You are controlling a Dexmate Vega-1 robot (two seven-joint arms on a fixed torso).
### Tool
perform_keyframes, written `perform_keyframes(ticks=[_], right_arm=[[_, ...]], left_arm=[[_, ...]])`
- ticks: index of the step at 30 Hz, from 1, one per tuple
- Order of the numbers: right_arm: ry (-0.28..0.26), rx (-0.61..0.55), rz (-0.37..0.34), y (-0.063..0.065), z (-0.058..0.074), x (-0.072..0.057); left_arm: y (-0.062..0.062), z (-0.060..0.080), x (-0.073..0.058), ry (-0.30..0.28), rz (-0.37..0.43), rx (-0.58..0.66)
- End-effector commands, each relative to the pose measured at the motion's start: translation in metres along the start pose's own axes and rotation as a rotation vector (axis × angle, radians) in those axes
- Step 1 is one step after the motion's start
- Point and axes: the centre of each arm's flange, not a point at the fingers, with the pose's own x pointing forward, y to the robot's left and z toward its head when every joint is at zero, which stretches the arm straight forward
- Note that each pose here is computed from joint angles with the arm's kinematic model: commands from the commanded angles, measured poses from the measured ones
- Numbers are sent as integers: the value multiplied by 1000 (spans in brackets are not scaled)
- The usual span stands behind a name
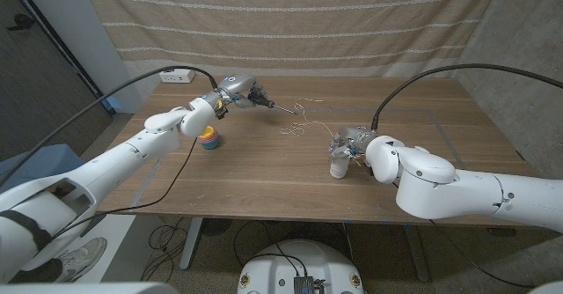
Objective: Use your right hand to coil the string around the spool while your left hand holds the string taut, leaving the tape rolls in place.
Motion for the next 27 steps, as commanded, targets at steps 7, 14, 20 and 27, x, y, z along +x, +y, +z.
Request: perform_keyframes(ticks=[7, 14, 20, 27], right_arm=[[-25, 25, -99, 6, -12, 7], [-91, 53, -210, 1, -15, -3], [-210, 141, -375, -7, -22, -15], [-345, 321, -489, -15, -35, -21]], left_arm=[[2, 1, -8, 9, 13, 6], [2, 2, -9, 7, 17, 5], [2, 4, -10, 5, 18, 4], [4, 5, -12, 11, 26, 3]])
